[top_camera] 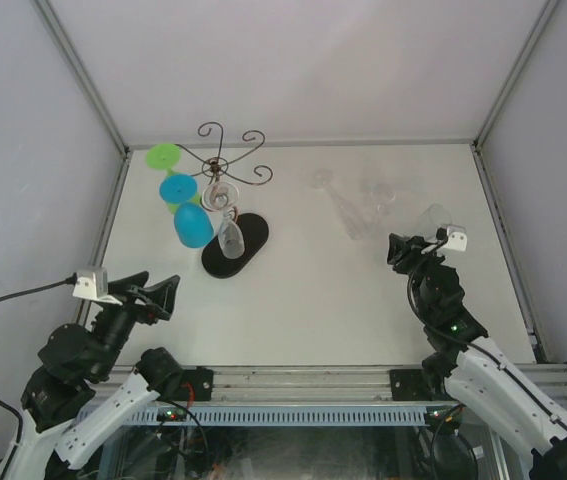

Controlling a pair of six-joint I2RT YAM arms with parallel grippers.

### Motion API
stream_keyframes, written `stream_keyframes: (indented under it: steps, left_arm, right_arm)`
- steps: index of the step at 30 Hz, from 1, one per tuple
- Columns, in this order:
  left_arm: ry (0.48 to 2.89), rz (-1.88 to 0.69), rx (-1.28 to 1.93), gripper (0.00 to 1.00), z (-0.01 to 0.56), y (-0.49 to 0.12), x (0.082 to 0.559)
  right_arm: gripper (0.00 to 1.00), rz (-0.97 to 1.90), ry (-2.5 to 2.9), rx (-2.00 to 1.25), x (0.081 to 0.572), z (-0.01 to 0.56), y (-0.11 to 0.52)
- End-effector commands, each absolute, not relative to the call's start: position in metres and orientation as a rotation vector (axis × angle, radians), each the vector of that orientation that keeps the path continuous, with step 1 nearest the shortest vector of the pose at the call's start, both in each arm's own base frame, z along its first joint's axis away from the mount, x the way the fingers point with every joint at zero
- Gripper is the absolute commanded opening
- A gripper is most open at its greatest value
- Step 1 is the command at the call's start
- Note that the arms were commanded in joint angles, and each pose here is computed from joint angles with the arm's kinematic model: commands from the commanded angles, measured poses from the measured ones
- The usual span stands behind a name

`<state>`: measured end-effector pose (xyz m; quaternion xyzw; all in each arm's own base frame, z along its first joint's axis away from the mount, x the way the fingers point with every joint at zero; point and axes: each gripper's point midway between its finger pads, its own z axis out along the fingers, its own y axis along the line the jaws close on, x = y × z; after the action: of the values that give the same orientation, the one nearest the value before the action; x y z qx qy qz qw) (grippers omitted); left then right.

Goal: Place the wine glass upside down on the wine glass rack
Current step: Pick up the wine glass at the center of the board, then turn the wine glass upside down at the wine rack.

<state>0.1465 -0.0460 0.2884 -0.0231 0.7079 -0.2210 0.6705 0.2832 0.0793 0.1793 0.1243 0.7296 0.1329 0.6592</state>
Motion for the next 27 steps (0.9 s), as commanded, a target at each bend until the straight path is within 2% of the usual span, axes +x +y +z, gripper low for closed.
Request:
stream_keyframes:
  steps: [1, 10, 20, 27]
  left_arm:
    - [1.5, -0.545, -0.012, 0.81, 0.326, -0.046, 0.138]
    - [1.506, -0.599, 0.041, 0.82, 0.354, -0.066, 0.143]
    - [1.5, -0.873, 0.103, 0.78, 0.372, -0.122, 0.141]
    - [1.491, -1.004, 0.105, 0.8, 0.376, -0.153, 0.149]
  right_arm:
    - [0.07, 0.436, 1.6, 0.18, 0.271, 0.221, 0.107]
    - [0.06, 0.626, 1.42, 0.051, 0.243, 0.307, 0.176]
    - [0.07, 0.867, 1.188, -0.054, 0.203, 0.386, 0.245]
    - [0.07, 0.997, 1.07, -0.096, 0.182, 0.424, 0.271]
